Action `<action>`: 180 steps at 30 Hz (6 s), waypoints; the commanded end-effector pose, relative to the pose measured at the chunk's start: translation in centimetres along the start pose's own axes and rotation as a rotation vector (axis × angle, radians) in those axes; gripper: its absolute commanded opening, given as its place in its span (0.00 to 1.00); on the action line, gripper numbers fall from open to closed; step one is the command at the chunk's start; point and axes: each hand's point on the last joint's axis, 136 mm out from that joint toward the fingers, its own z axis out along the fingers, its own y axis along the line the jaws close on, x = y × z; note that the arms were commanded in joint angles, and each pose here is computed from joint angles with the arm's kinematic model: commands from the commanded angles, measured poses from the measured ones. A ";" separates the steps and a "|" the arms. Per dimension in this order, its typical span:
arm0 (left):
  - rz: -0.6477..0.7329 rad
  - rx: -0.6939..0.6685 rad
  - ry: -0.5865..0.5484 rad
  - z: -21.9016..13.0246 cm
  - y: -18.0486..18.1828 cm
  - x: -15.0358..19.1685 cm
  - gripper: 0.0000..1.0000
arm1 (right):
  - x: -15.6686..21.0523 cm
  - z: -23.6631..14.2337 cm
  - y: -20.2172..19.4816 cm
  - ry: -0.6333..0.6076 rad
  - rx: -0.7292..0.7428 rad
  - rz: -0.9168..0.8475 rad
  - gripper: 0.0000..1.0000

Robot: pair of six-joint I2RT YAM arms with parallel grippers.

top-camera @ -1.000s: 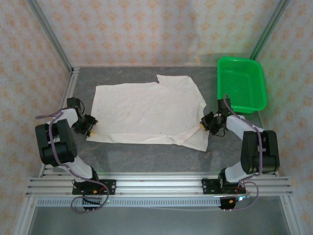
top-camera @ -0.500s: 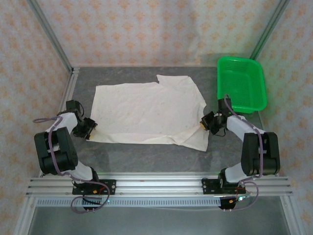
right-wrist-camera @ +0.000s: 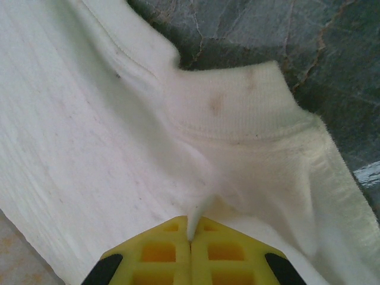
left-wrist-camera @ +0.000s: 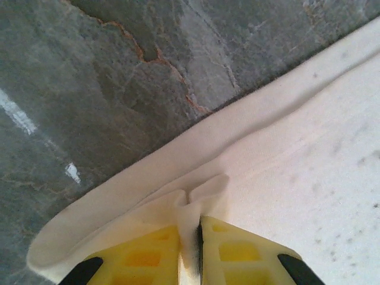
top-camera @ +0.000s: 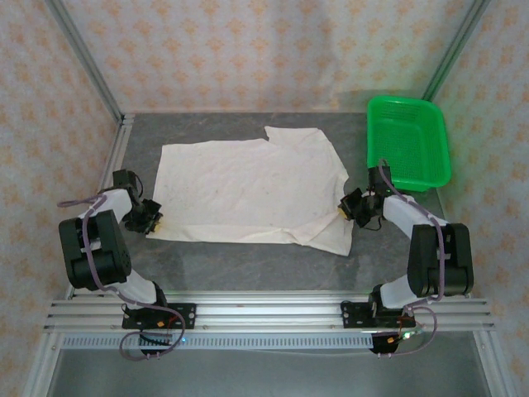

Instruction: Fold and stack the t-shirts

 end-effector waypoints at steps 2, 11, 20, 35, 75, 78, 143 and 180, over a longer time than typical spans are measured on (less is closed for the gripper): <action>0.048 0.000 -0.052 -2.8 -0.2 -0.6 0.14 | -0.5 -0.8 1.6 -0.024 -0.033 -0.019 0.00; 0.058 0.048 -0.058 -4.1 -0.8 -0.1 0.03 | -0.5 -2.4 3.3 -0.039 -0.073 -0.032 0.00; 0.066 0.112 -0.119 -7.0 -2.7 -1.2 0.00 | -0.9 -4.5 5.6 -0.065 -0.117 -0.059 0.00; 0.069 0.167 -0.158 -8.0 -5.5 -3.3 0.00 | -2.6 -4.6 8.3 -0.067 -0.121 -0.098 0.00; 0.105 0.098 -0.101 -2.0 -8.0 -5.8 0.00 | -8.2 0.1 11.7 -0.041 -0.024 -0.167 0.00; 0.105 0.079 -0.096 -1.6 -7.6 -5.8 0.00 | -8.4 0.5 11.7 -0.036 -0.015 -0.168 0.00; 0.175 -0.006 -0.035 2.8 -2.3 0.3 0.72 | -2.0 -1.9 -4.2 -0.108 0.409 -0.361 0.00; 0.198 -0.075 0.030 2.9 1.6 2.7 0.72 | 2.6 -5.0 -8.4 -0.032 0.567 -0.398 0.00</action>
